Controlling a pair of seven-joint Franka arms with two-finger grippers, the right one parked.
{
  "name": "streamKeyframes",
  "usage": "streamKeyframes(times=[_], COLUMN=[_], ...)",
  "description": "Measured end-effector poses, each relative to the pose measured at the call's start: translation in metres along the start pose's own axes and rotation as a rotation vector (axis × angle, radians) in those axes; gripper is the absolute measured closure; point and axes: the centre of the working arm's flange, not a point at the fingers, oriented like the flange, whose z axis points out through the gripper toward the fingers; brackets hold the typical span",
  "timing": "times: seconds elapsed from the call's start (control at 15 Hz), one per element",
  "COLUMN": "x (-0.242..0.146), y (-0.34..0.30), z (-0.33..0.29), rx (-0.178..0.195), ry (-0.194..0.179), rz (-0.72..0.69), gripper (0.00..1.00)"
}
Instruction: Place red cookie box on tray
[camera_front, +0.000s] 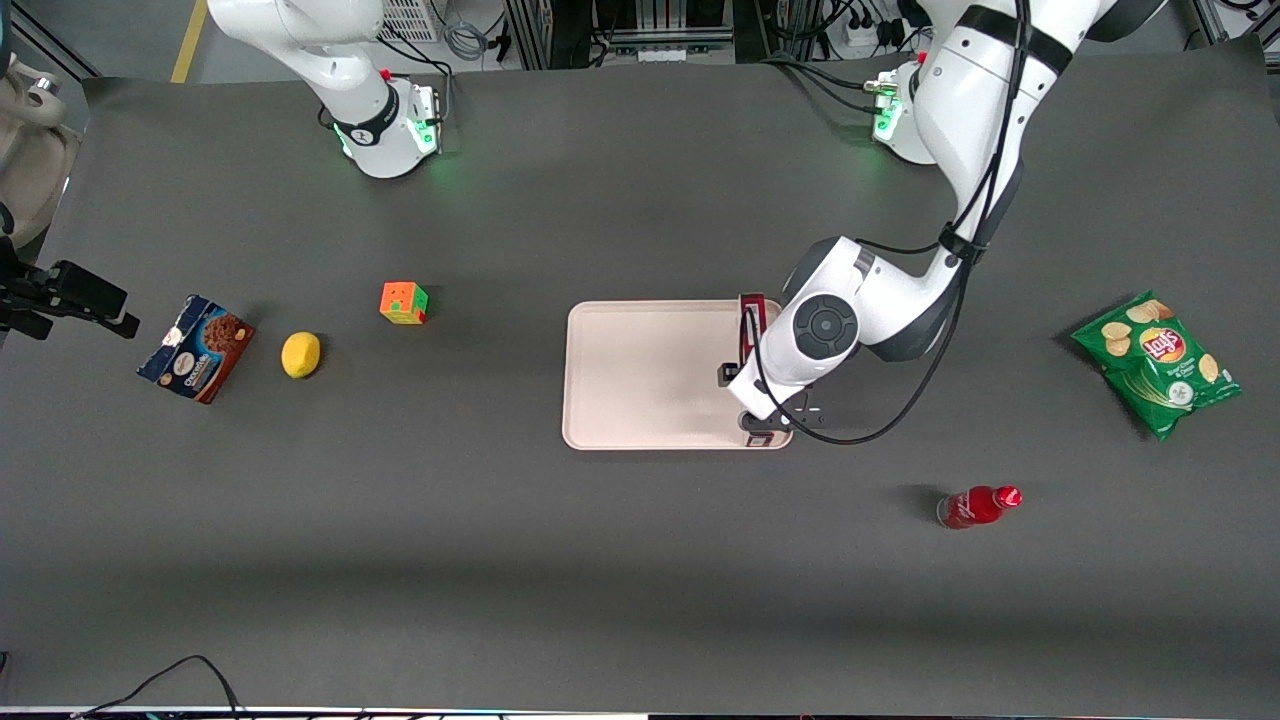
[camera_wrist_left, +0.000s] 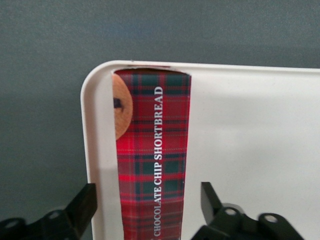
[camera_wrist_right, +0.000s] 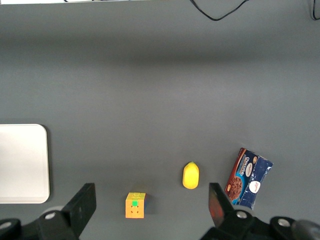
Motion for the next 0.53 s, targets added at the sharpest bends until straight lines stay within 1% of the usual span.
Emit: streamKeyframes(times=[0.07,0.2,0.33,0.53], x=[0.001,0.004,0.011,0.024], y=[0.000,0.001,-0.001,-0.023], z=[-0.001,-0.009,-0.027,-0.078], rx=[-0.001,-0.007,-0.016,-0.012], ry=[0.002,0.017,0.047,0.089], rz=[-0.001,-0.002,-0.008,-0.013], gripper=[0.00,0.00,0.00,0.00])
